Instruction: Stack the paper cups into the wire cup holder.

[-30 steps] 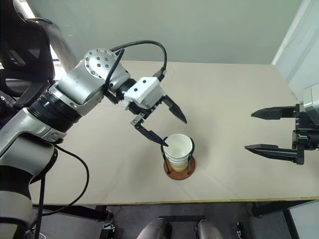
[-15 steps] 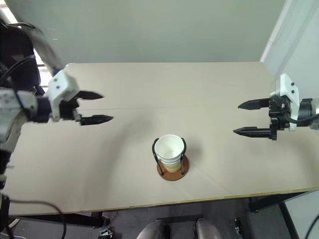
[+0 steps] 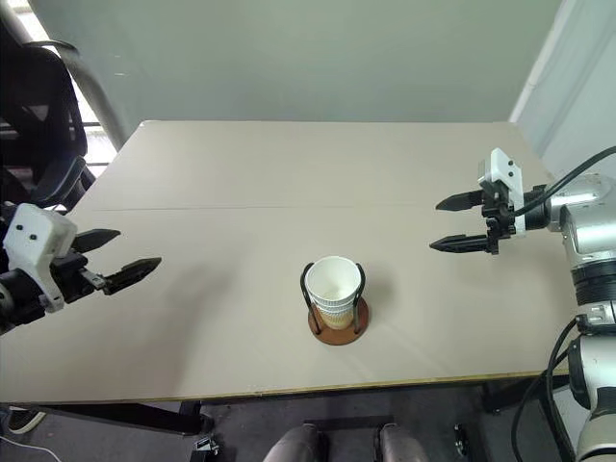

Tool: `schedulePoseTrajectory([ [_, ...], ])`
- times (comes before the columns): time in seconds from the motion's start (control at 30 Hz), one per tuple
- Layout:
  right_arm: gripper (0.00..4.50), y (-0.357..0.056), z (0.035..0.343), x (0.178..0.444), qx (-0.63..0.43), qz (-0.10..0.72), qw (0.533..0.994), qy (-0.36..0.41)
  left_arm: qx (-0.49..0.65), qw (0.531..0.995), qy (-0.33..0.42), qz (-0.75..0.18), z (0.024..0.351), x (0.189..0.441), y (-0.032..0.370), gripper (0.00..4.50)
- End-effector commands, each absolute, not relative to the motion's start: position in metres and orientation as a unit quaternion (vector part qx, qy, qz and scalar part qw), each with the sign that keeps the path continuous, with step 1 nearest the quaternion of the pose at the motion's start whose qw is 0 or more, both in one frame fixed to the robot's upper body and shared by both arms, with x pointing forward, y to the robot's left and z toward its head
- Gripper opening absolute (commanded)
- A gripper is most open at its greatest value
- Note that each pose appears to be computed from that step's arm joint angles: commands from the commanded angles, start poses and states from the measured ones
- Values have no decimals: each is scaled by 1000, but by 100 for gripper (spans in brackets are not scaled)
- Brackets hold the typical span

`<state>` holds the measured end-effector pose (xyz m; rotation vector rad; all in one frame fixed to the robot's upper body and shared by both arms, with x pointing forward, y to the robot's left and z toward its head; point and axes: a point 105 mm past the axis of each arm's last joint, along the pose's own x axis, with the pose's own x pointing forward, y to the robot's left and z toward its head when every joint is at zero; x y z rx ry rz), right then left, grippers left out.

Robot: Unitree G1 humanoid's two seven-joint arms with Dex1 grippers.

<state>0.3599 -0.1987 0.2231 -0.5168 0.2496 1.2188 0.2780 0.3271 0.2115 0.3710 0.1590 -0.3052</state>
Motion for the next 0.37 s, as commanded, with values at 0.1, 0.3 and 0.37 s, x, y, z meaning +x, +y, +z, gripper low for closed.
schedulePoseTrajectory([
  [0.1, 450, -196, 236, 365, -255, 560, 783, 95, 189, 972, 46, -133, 227, 274, 324, 447],
  [0.3, 450, -194, 236, 367, -256, 561, 782, 91, 186, 973, 38, -128, 229, 275, 320, 447],
  [0.37, 450, -194, 236, 368, -257, 558, 784, 90, 187, 973, 38, -128, 228, 276, 318, 447],
])
